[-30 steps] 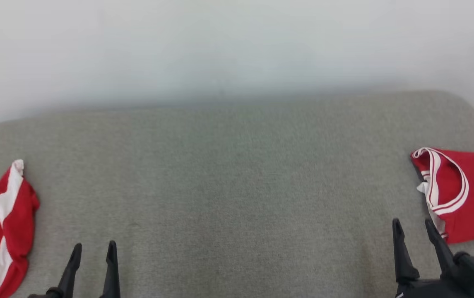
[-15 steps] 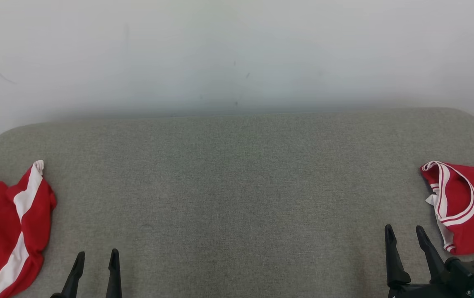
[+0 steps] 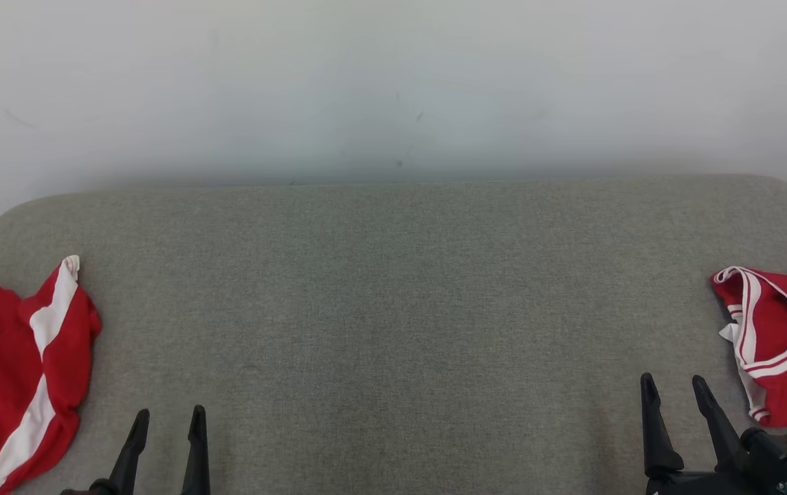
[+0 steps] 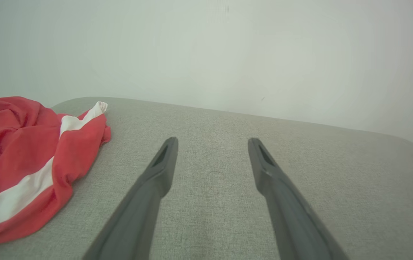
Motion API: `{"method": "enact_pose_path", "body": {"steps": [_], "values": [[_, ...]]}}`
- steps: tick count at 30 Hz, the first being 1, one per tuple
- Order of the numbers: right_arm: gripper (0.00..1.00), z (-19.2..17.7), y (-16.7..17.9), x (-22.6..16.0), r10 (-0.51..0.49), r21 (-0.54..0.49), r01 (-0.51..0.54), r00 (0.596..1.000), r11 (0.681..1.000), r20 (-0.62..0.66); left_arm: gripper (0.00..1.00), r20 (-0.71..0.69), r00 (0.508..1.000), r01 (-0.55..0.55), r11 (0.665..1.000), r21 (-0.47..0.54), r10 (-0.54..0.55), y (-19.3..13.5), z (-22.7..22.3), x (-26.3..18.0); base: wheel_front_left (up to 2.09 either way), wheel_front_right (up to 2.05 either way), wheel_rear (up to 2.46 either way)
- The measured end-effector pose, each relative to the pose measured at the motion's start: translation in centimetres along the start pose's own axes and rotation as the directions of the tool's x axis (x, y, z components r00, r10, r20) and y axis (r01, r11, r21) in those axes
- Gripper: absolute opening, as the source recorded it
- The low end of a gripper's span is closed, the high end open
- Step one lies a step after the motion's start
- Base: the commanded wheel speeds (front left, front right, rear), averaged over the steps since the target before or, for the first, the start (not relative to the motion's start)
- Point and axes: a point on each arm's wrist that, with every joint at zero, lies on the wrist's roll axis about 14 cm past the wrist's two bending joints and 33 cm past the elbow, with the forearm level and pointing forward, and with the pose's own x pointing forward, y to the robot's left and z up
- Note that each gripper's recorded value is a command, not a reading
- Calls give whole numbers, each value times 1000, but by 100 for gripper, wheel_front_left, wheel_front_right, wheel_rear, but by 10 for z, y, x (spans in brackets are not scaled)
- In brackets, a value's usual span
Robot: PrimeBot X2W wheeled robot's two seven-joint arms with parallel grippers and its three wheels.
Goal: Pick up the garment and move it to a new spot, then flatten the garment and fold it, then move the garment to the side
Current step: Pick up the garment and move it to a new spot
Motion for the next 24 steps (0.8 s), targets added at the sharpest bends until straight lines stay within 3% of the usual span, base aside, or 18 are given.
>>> {"method": "enact_pose_path", "body": {"steps": [13,24], "values": [[100,-11,59,23,182,-7,-182,983,983,-40,100,15,990,-140,990,8,139,41,7,-33,0,0,0],[100,-23,117,39,343,2,-344,936,939,-76,100,32,949,-315,949,26,314,89,14,-80,0,0,0]]}}
